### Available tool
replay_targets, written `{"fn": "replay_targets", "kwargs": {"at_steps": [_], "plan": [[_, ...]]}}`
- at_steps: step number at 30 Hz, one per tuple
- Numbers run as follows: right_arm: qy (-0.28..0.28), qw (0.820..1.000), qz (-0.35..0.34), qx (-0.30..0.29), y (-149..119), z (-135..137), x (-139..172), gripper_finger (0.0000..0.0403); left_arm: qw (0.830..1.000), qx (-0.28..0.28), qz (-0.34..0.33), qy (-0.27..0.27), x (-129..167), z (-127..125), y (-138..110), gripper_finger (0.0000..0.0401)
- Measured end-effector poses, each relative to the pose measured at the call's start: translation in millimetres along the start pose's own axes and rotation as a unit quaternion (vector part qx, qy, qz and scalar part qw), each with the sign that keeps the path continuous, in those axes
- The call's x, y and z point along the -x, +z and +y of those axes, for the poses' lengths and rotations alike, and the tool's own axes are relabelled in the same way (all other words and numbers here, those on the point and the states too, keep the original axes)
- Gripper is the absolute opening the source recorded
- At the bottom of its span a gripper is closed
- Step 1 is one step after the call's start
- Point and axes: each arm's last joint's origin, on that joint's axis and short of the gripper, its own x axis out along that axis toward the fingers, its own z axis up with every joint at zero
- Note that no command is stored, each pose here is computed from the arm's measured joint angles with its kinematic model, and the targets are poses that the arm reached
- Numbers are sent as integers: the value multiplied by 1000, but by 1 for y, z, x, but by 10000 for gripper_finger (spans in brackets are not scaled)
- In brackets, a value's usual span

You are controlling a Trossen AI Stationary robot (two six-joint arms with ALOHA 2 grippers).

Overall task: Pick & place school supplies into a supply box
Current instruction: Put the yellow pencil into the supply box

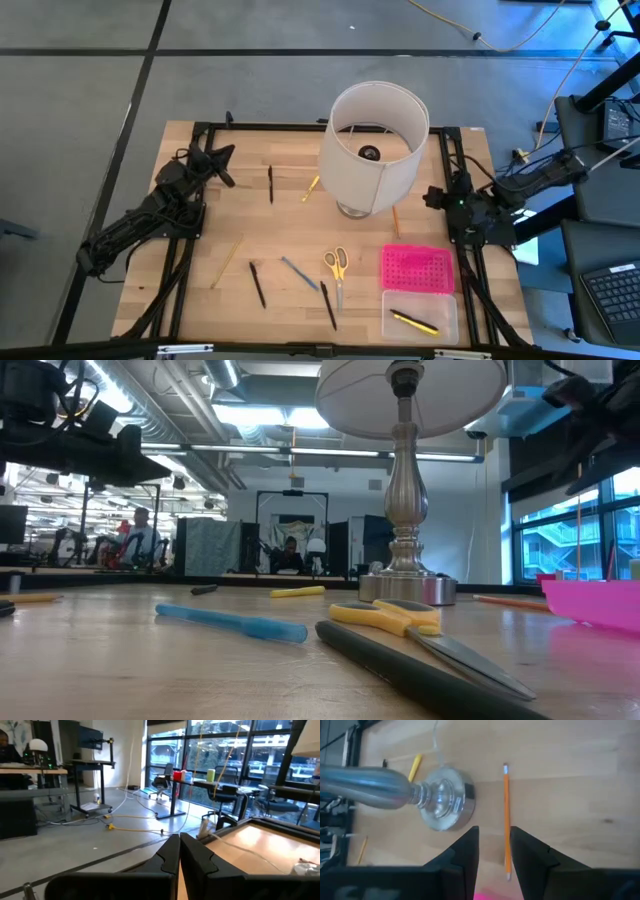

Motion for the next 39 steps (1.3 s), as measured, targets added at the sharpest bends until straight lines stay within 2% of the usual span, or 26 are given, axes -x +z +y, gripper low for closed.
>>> {"fn": "replay_targets", "kwargs": {"at_steps": [8, 18, 29, 34, 39], "plan": [[-59, 998, -12, 16, 6, 7, -14, 113, 1000, 1, -8, 0, 0, 0, 2, 6], [-126, 991, 26, -22, 19, 10, -31, 113, 1000, 1, -7, 0, 0, 0, 1, 6], [-167, 982, 51, -67, 46, 4, -43, 113, 1000, 1, -6, -1, 0, 0, 1, 6], [-187, 974, 97, -77, 50, 0, -61, 113, 1000, 1, -6, -1, 0, 0, 1, 6], [-181, 963, 175, -99, 49, -11, -88, 113, 1000, 1, -6, -1, 0, 0, 1, 6]]}}
